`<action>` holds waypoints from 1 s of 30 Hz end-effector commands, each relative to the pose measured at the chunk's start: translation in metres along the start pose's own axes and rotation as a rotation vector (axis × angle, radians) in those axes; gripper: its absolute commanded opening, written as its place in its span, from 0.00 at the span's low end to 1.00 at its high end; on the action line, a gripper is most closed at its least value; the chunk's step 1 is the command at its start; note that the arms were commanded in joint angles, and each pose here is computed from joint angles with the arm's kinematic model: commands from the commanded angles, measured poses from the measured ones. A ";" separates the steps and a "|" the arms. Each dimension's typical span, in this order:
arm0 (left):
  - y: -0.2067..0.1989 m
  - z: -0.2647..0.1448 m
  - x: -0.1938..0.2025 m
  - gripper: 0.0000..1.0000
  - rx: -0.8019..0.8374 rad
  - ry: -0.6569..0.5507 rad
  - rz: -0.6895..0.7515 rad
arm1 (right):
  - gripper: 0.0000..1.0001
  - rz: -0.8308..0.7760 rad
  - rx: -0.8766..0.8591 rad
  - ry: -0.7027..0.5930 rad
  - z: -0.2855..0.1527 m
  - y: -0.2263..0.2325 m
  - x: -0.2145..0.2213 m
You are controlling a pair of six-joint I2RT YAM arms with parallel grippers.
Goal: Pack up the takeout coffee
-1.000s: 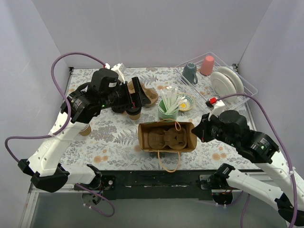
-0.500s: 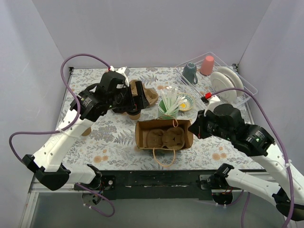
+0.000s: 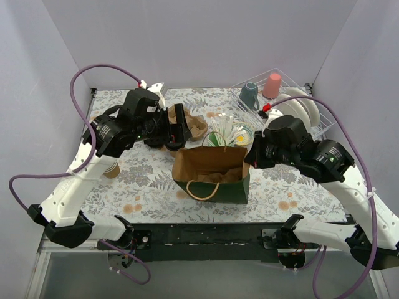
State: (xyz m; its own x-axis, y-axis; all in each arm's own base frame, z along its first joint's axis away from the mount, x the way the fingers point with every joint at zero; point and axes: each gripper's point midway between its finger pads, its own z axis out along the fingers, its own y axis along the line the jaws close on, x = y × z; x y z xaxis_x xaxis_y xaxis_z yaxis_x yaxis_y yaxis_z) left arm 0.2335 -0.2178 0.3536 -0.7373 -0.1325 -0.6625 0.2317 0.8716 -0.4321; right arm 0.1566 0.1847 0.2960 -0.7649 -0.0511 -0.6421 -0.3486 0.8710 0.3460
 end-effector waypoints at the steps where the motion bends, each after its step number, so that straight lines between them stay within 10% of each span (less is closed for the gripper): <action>1: 0.005 -0.006 0.003 0.96 -0.014 0.011 0.030 | 0.01 0.054 -0.003 0.025 -0.006 0.002 0.004; 10: 0.006 -0.011 0.005 0.94 -0.023 0.024 0.028 | 0.01 0.054 0.057 -0.044 -0.022 -0.001 -0.024; 14: 0.010 -0.009 0.018 0.93 -0.016 0.063 0.030 | 0.01 0.087 0.071 0.089 0.011 -0.018 0.033; 18: 0.002 -0.013 0.017 0.91 0.009 0.071 0.008 | 0.01 0.030 0.084 -0.049 -0.017 -0.005 -0.027; 30: 0.006 0.023 0.064 0.75 0.041 0.233 -0.033 | 0.01 0.073 0.043 0.036 0.009 -0.017 0.026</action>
State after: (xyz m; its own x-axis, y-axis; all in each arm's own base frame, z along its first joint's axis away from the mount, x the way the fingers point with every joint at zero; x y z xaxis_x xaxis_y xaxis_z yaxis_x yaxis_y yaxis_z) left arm 0.2004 -0.2293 0.2958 -0.8733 -0.0470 -0.4848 0.2185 0.8517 -0.4763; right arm 0.1460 0.1683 0.2631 -0.8146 -0.0214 -0.5797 -0.2613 0.9057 0.3338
